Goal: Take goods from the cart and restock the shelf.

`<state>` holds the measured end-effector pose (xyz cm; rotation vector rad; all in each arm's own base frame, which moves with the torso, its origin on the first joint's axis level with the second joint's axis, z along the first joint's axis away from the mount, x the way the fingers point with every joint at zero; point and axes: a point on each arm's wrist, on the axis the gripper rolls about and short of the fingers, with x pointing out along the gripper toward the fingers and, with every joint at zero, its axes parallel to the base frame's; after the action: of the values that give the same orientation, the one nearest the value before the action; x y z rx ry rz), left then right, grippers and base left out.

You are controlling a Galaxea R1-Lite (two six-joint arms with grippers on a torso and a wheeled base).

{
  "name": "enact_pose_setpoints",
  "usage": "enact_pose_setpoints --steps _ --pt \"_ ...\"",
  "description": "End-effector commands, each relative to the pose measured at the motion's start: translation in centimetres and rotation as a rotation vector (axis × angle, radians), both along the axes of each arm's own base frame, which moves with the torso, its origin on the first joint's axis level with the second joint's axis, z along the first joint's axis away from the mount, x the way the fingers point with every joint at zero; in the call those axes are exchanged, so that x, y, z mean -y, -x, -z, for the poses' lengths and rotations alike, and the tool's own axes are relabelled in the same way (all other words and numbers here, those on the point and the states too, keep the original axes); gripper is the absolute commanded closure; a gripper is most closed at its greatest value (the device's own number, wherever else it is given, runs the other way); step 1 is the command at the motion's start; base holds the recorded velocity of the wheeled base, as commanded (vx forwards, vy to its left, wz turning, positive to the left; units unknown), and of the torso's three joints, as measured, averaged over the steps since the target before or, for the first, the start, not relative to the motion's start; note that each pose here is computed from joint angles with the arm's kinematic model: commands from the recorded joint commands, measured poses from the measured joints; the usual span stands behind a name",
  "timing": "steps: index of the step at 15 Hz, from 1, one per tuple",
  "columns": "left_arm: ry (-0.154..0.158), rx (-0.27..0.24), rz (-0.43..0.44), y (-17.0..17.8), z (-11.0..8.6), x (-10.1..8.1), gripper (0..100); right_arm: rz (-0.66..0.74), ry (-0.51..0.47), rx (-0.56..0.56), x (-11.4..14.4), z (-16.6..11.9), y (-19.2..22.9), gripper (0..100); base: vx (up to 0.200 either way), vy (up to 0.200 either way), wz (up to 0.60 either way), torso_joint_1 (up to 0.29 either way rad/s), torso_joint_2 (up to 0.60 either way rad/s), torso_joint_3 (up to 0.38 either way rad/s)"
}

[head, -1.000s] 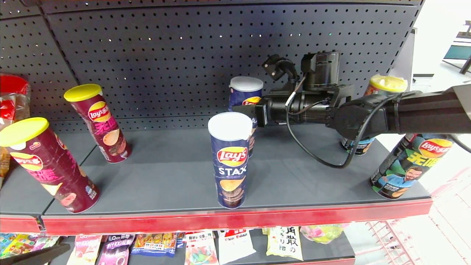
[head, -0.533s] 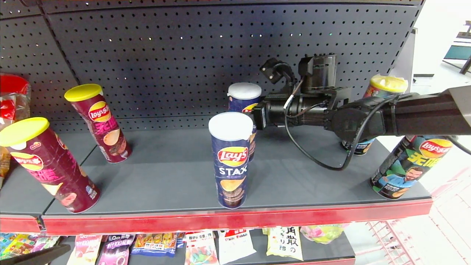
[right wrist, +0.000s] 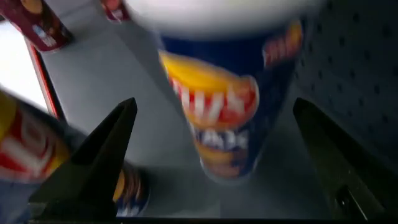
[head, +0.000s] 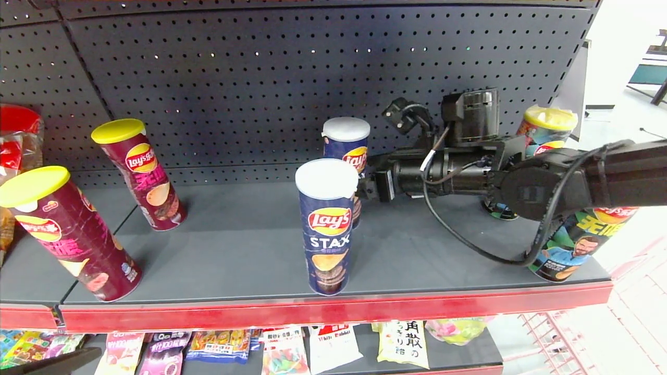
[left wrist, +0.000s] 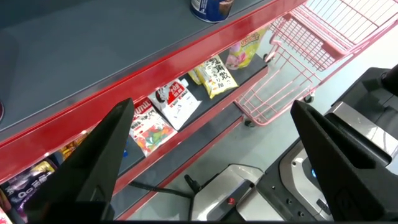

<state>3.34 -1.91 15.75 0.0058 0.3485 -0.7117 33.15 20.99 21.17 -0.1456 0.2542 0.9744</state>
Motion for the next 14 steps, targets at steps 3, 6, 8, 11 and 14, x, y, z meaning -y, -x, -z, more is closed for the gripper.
enact_pose_setpoints --steps 3,6,8,11,14 --pt "-0.013 -0.033 -0.004 -0.7 0.0 0.2 0 0.063 0.028 -0.005 2.5 -0.8 3.8 0 0.0 0.0 0.0 0.0 0.0 0.0" --pt "-0.05 -0.093 -0.05 -2.1 0.1 0.5 0 0.124 0.053 -0.004 5.0 -1.1 7.7 0 0.0 0.0 0.0 0.0 0.0 0.0" --pt "-0.068 -0.116 -0.074 -3.4 0.0 0.7 0 0.129 0.051 -0.001 6.8 -1.2 10.6 0 0.0 0.0 0.0 0.0 0.0 0.0" --pt "-0.133 -0.125 -0.103 -6.3 0.4 1.4 0 0.122 0.062 -0.007 9.8 0.1 15.9 0 0.0 0.0 0.0 0.0 0.0 0.0" --pt "-0.156 -0.109 -0.087 -8.4 0.4 2.0 0 0.107 0.035 0.03 12.5 0.9 20.8 0 0.0 0.0 0.0 0.0 0.0 0.0"
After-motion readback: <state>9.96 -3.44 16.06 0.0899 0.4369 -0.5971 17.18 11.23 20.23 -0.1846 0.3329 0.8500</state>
